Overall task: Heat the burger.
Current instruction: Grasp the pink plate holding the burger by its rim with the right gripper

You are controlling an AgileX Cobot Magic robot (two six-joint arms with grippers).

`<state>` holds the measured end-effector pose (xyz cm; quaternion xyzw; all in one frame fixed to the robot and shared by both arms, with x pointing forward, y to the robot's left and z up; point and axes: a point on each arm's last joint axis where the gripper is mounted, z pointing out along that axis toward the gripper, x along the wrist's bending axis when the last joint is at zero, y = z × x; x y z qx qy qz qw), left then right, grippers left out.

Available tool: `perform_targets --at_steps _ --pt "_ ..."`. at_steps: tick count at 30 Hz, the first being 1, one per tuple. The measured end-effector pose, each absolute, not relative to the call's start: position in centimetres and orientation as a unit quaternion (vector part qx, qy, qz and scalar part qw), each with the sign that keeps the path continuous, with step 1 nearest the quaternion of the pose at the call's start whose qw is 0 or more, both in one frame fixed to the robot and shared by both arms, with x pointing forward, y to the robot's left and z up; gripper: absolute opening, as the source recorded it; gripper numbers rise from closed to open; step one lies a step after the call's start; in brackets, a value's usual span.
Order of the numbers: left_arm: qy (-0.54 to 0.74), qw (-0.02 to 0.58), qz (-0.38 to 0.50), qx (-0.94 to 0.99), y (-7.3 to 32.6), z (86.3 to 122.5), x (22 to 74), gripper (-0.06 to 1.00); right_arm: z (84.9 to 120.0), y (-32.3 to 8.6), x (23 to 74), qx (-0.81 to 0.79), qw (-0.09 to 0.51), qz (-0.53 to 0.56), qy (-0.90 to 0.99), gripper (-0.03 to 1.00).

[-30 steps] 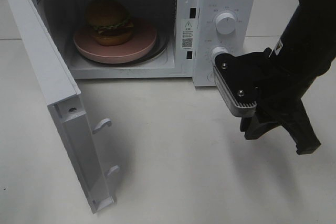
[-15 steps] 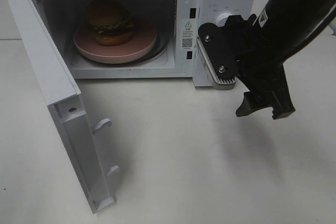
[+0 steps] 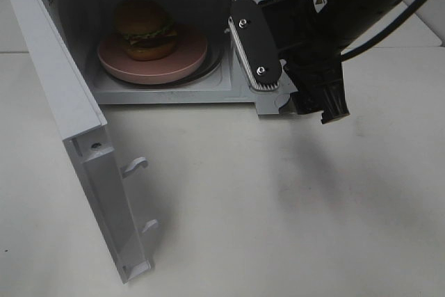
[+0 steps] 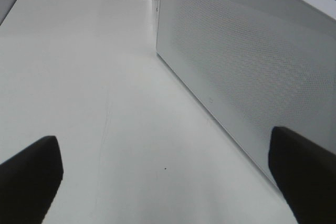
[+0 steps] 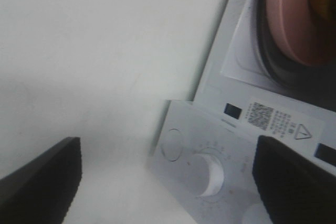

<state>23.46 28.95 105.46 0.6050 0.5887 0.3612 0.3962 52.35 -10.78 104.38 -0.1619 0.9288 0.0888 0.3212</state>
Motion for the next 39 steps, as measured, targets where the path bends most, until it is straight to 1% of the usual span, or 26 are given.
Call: perform_targets --at_steps 11,20,30,37,39 --pt "0.589 0.396 0.361 0.605 28.9 105.5 23.5 0.99 104.0 -8.5 54.8 -0.145 0.338 0.109 0.924 0.86" --pt "0.589 0.396 0.361 0.605 28.9 105.5 23.5 0.99 102.3 -5.4 56.3 -0.166 0.339 0.119 0.918 0.86" --pt "0.589 0.396 0.361 0.605 28.9 105.5 23.5 0.99 100.6 -4.1 57.2 -0.173 0.350 0.134 0.911 0.86" --pt "0.589 0.396 0.361 0.605 28.9 105.5 23.5 0.99 99.8 -2.8 58.7 -0.173 0.354 0.137 0.909 0.86" --pt "0.589 0.396 0.361 0.605 28.9 105.5 23.5 0.99 99.1 -2.1 59.6 -0.171 0.353 0.137 0.909 0.86"
